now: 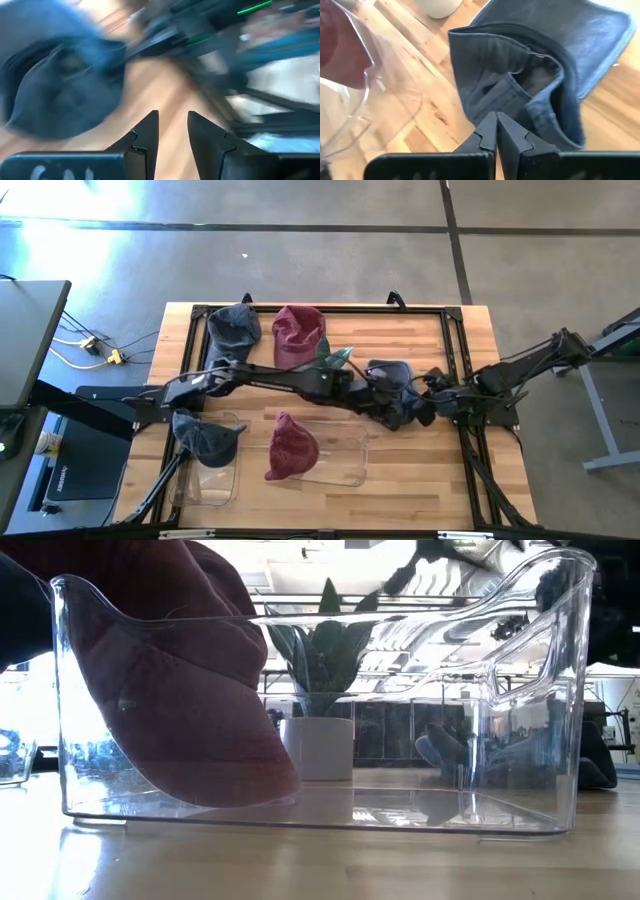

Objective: Pick & Place hat
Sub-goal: Put the right blue cap into the left transparent bin

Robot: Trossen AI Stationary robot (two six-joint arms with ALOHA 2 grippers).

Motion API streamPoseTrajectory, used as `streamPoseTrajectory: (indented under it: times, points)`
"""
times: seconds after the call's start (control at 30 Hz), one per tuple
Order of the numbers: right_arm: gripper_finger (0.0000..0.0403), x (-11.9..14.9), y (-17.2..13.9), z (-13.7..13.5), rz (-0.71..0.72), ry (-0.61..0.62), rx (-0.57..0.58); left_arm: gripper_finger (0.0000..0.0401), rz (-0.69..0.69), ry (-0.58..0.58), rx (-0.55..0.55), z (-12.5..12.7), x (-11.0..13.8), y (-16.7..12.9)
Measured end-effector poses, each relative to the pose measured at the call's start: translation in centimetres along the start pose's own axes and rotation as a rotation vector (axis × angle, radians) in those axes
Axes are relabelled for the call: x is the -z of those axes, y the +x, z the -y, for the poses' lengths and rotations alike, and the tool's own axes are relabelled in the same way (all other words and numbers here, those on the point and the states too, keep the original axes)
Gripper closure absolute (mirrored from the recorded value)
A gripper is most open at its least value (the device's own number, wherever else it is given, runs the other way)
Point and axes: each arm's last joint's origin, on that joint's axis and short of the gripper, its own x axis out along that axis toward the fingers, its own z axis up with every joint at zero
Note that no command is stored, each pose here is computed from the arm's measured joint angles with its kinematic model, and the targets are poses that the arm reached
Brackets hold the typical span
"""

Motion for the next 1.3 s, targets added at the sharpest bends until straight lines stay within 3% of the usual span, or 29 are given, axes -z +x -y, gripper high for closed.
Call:
streamPoseTrajectory:
  times: [0.07,0.2,0.27,0.4,0.5,0.6,0.8,0.93,1.03,1.3]
  points:
    - [0.04,0.1,-0.1,0.2,-0.003,-0.038,0.019,0.0303,-0.038,-0.021,-0.089,-1.3,0.6,1.0]
    - [0.0398,0.2,-0.1,0.3,-0.003,-0.101,0.031,0.0322,0.029,-0.093,-0.054,-1.7,-0.3,2.6]
    - [0.04,0.2,0.0,0.3,-0.009,-0.118,0.03,0.0345,-0.01,-0.092,-0.111,-2.7,0.2,3.4]
    - [0.04,0.2,0.1,0.2,-0.023,-0.153,0.031,0.0394,-0.004,-0.114,-0.088,-3.2,0.8,5.4]
    - [0.0399,0.4,0.3,0.3,-0.039,-0.203,0.047,0.0389,-0.044,-0.096,-0.148,-4.0,1.7,6.2]
    - [0.0401,0.8,1.0,0.6,-0.054,-0.216,0.04,0.0395,-0.051,-0.096,-0.137,-4.2,1.9,6.8]
    - [0.0402,2.8,4.0,2.4,-0.061,-0.124,0.051,0.0399,-0.078,-0.093,-0.204,-5.1,2.6,7.5]
    - [0.0401,3.9,5.9,3.3,-0.026,-0.048,-0.012,0.04,-0.1,-0.093,-0.339,-6.6,3.5,8.1]
    - [0.0402,4.7,7.1,4.1,-0.005,0.017,-0.042,0.0401,-0.116,-0.095,-0.368,-7.0,3.8,8.2]
    - [0.0402,5.4,7.6,5.3,-0.068,0.119,0.024,0.0401,-0.18,-0.105,-0.503,-8.1,5.1,8.1]
